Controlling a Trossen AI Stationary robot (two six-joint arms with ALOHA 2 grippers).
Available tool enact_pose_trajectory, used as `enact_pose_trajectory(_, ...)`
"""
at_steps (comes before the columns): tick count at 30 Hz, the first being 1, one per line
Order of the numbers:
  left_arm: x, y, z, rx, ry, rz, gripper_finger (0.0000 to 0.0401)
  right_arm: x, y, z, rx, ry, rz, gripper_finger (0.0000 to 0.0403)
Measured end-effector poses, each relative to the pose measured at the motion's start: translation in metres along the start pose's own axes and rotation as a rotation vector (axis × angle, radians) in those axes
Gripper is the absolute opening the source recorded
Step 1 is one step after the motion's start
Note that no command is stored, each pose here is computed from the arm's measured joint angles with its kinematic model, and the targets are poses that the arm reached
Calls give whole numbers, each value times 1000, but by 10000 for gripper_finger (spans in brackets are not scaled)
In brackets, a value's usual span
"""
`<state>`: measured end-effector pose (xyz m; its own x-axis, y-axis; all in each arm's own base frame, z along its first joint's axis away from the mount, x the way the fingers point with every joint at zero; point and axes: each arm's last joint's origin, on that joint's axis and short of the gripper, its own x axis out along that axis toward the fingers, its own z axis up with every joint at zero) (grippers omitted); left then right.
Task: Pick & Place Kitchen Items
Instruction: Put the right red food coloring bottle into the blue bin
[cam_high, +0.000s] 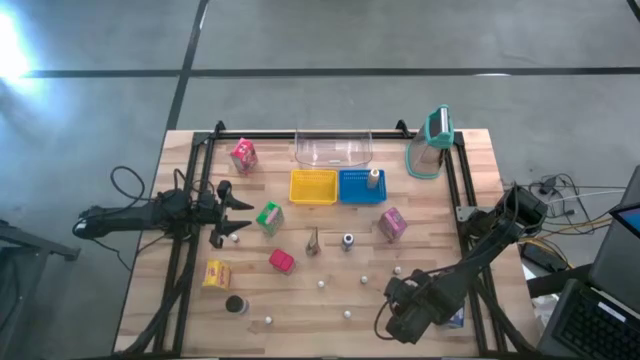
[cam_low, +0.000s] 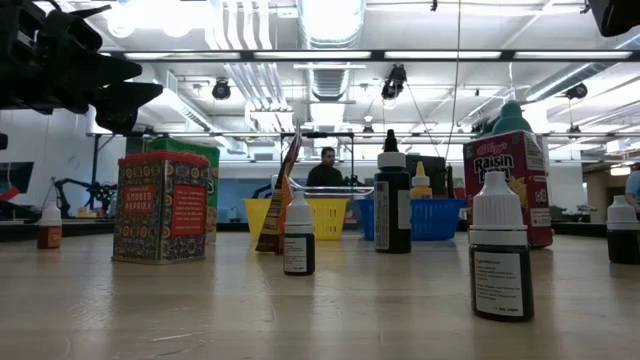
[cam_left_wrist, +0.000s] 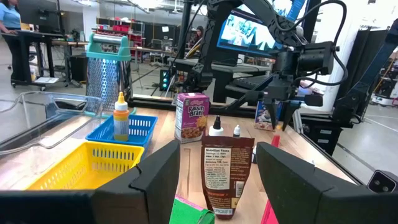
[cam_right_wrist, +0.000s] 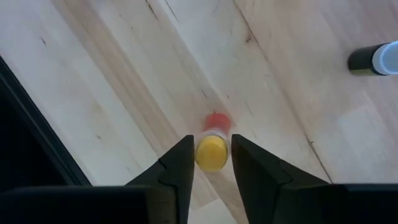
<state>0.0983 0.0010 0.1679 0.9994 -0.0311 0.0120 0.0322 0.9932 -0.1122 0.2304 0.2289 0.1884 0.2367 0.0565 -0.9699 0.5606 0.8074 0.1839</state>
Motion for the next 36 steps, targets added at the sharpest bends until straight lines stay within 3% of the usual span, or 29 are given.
enact_pose_trajectory(7, 0, 0, 0, 0, 0, 0, 218, -2, 1, 0, -8, 6, 10, 62)
enact_pose_trajectory(16, 0, 0, 0, 0, 0, 0, 218, -2, 1, 0, -10, 7, 8, 80)
enact_pose_trajectory(22, 0, 0, 0, 0, 0, 0, 218, -4, 3, 3, -42, 6, 17, 63)
enact_pose_trajectory(31, 0, 0, 0, 0, 0, 0, 218, -18, 9, 31, -133, -16, 41, 78)
enact_pose_trajectory(36, 0, 0, 0, 0, 0, 0, 218, -32, 7, 58, -205, -22, 3, 64)
